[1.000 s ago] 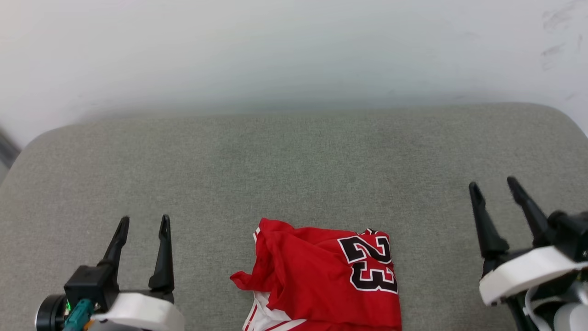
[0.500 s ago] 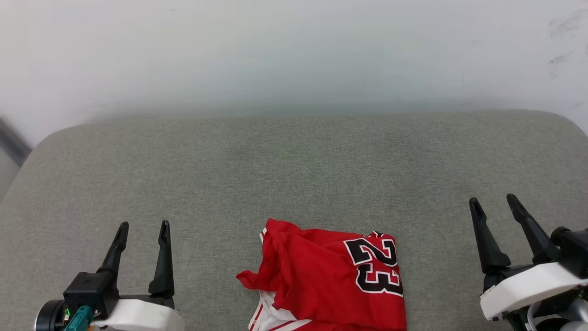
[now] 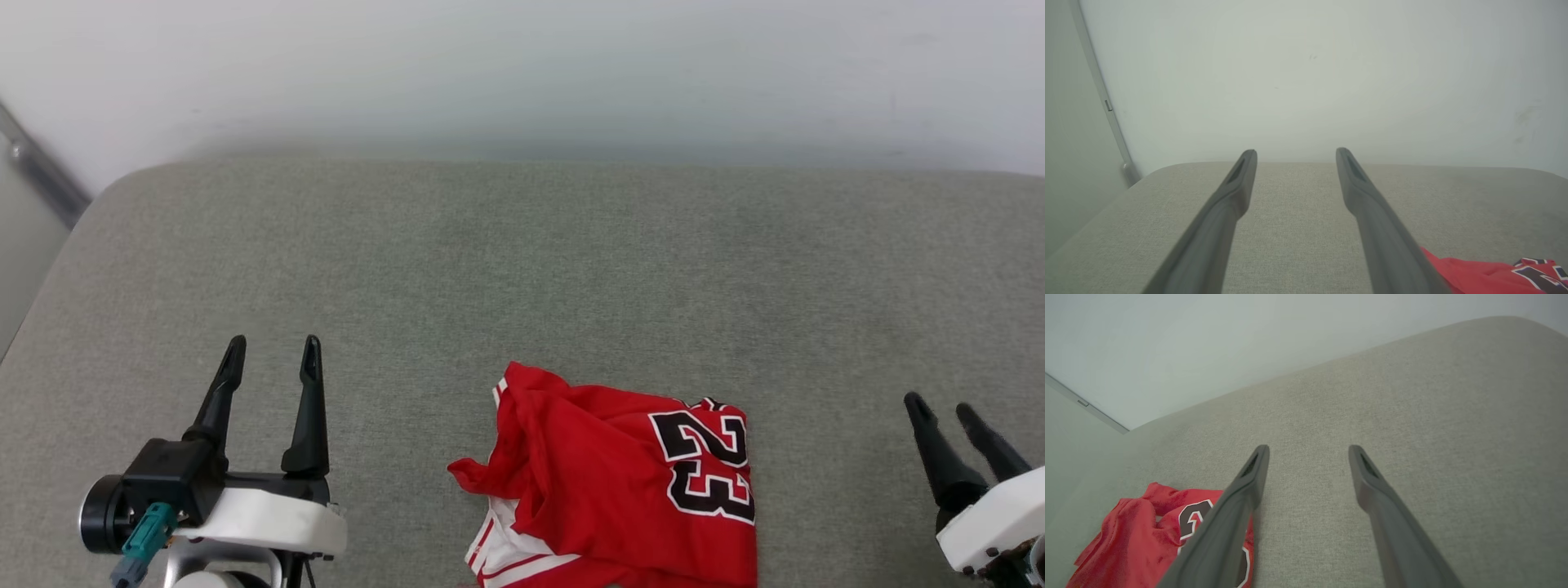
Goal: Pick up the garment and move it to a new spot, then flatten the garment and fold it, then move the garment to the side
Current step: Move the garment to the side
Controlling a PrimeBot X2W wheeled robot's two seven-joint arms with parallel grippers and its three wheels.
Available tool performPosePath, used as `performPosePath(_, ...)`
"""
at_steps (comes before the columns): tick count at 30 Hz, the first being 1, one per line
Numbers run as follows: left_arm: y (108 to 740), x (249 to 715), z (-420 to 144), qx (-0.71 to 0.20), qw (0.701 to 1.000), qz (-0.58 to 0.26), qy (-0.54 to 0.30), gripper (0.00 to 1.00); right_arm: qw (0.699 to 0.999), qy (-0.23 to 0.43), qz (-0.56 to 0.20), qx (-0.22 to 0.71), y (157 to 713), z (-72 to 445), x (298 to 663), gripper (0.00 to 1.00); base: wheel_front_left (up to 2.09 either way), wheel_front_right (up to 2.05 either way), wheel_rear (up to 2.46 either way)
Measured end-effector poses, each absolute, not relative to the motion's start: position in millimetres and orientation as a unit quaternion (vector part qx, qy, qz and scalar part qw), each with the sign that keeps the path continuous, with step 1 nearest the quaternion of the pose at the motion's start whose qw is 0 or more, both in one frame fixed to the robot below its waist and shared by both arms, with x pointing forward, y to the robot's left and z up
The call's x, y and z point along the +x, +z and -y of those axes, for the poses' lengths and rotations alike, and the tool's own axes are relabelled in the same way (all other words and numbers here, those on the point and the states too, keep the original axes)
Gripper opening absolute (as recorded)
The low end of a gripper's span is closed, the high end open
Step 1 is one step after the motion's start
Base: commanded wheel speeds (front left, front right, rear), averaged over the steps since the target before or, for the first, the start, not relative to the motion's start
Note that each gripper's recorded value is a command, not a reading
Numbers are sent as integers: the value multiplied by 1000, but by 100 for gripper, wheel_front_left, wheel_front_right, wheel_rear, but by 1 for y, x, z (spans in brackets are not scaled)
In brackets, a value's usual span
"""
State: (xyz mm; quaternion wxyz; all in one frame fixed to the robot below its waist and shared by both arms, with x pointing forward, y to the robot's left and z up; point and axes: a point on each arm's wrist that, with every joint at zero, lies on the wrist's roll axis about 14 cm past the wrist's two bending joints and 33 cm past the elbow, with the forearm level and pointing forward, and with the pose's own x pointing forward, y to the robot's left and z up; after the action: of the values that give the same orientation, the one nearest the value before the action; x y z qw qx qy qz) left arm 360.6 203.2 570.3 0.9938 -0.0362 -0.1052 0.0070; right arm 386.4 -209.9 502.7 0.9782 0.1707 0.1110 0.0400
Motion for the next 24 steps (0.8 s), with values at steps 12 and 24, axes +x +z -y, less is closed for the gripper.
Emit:
performPosePath(12,559,379,-216,-40,994,96,30,100,859,171,-413,248,385,110,366,100,0,0,0)
performPosePath(24,543,382,-224,-27,996,77,33,100,810,215,-472,272,364,67,367,0,0,0,0)
